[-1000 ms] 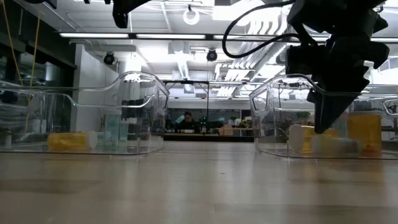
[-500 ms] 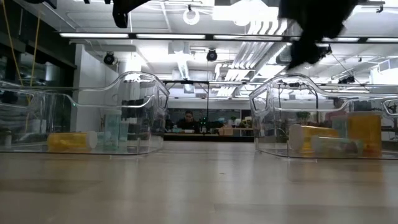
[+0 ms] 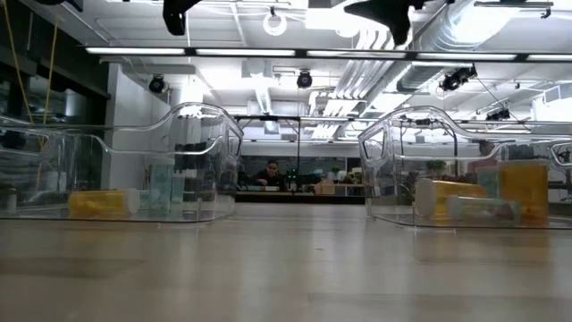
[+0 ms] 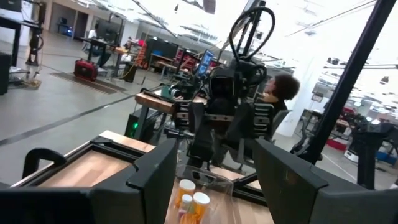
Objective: Pick and place medicine bottles into bin by pill shape (circle, oval)
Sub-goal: Put the blue tablet bottle into the left transparent bin
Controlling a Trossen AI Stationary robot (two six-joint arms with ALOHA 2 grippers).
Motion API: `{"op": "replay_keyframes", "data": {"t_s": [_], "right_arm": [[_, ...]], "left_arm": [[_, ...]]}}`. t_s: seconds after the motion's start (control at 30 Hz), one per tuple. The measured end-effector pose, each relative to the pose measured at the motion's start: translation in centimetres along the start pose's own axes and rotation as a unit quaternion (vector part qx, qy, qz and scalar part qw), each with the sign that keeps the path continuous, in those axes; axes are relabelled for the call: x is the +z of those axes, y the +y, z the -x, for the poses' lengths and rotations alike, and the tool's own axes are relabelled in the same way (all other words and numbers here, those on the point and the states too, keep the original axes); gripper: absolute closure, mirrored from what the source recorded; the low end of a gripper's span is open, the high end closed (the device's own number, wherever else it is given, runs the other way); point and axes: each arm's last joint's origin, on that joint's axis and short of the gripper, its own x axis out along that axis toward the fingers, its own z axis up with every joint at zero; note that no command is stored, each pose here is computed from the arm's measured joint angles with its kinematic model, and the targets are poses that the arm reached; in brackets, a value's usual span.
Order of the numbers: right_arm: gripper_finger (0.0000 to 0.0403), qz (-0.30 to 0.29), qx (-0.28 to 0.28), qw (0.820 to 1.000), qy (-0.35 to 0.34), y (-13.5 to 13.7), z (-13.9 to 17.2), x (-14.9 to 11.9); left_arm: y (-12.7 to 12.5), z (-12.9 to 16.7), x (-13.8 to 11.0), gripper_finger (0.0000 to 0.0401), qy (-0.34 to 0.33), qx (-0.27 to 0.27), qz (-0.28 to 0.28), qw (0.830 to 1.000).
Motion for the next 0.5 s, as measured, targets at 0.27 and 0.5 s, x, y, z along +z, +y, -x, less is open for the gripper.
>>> {"op": "replay_keyframes", "data": {"t_s": [0.27, 0.5], "right_arm": [[0.0183, 0.088, 0.029, 0.996, -0.011, 0.5, -0.38, -0.17], [0.0183, 0.098, 0.03, 0.995, -0.015, 0.52, -0.37, -0.11]], "left_arm": [[-0.33, -0.01, -0.2, 0.0201, 0.007, -0.009, -0.023, 1.0], [-0.63, -0.02, -0.3, 0.0201, 0.006, -0.006, -0.04, 0.999]]}}
